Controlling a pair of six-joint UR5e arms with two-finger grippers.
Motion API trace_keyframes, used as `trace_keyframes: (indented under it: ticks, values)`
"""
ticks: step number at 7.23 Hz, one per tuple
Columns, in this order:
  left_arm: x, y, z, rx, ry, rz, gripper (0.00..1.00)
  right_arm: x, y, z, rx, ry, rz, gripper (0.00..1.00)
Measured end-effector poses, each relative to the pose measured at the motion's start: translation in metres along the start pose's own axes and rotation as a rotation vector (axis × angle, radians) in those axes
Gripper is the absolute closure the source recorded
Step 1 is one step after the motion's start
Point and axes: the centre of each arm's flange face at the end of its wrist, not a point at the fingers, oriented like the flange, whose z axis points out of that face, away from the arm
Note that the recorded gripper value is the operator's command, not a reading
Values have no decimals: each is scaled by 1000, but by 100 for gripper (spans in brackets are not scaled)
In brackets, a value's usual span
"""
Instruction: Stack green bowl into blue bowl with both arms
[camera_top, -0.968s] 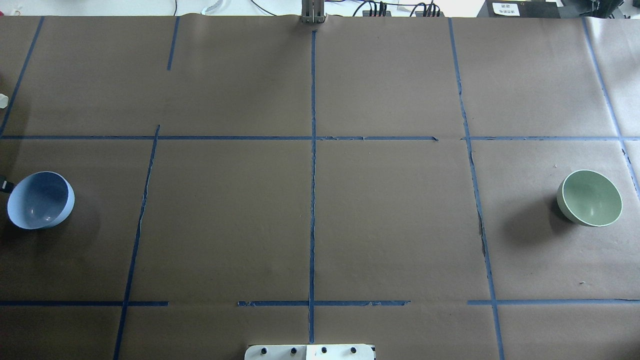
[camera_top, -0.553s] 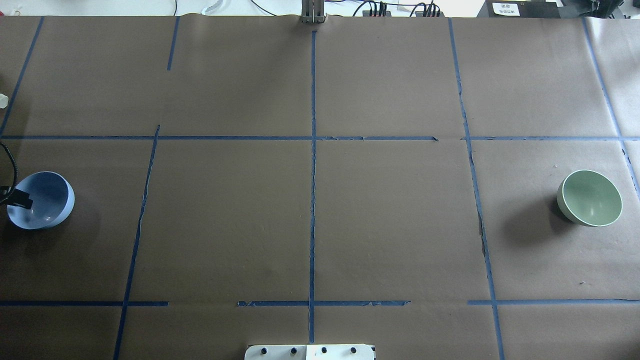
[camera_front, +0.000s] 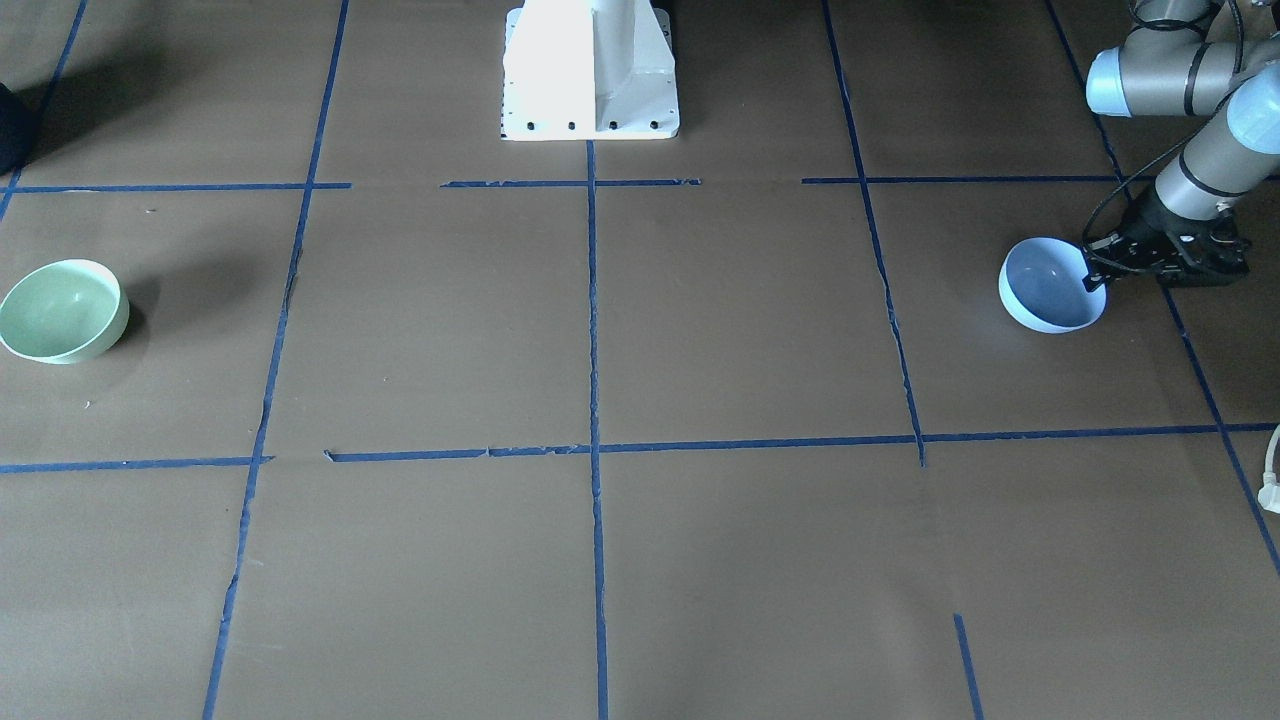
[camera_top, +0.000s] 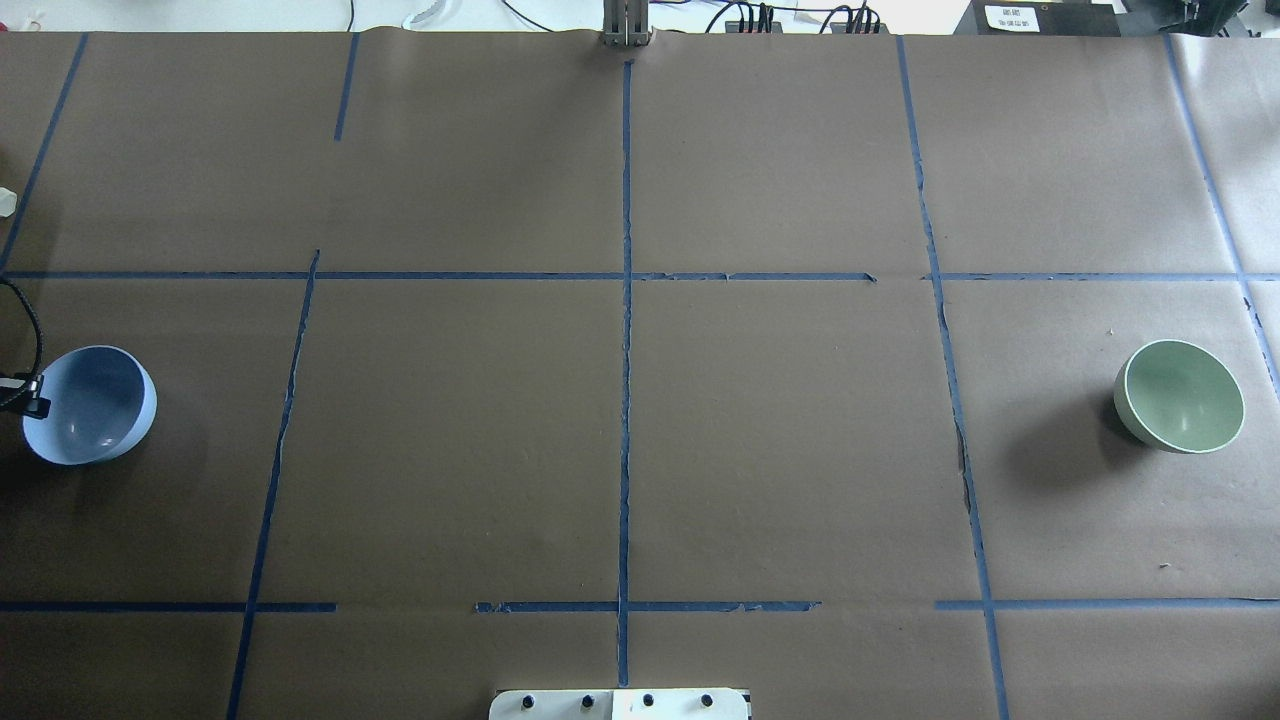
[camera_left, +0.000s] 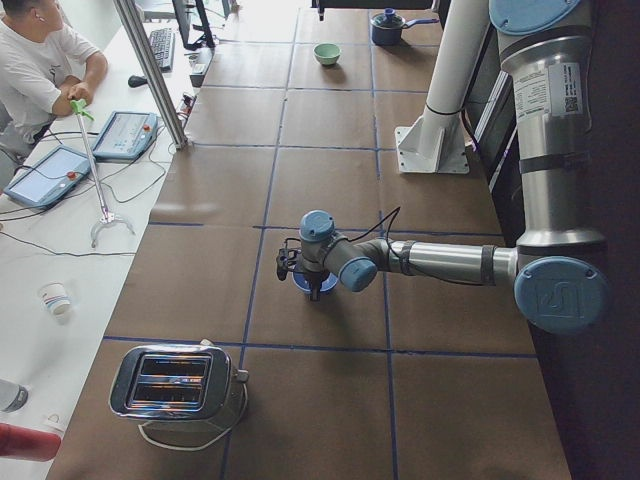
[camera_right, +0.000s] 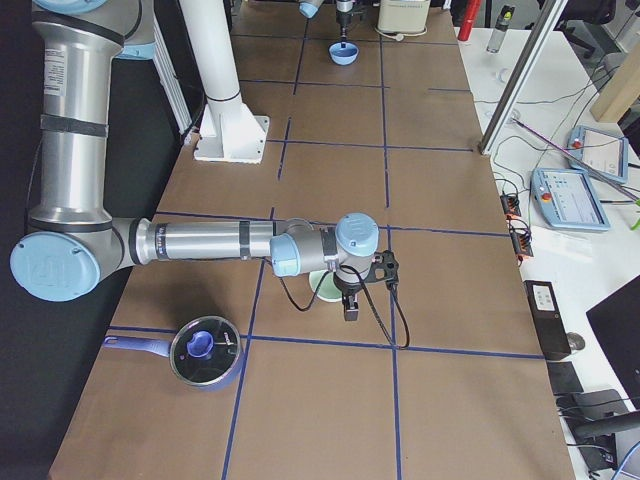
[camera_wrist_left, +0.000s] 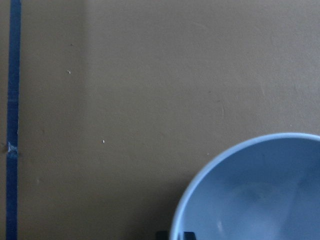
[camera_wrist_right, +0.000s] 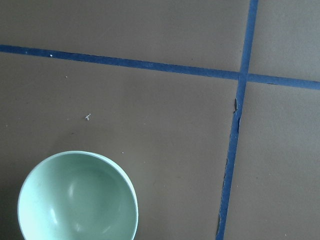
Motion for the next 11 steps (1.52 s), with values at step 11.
trace_keyframes:
  ticks: [11]
  values:
    - [576,-20,-23,-29,108,-345,95,0,0,0,-1,-2,0,0]
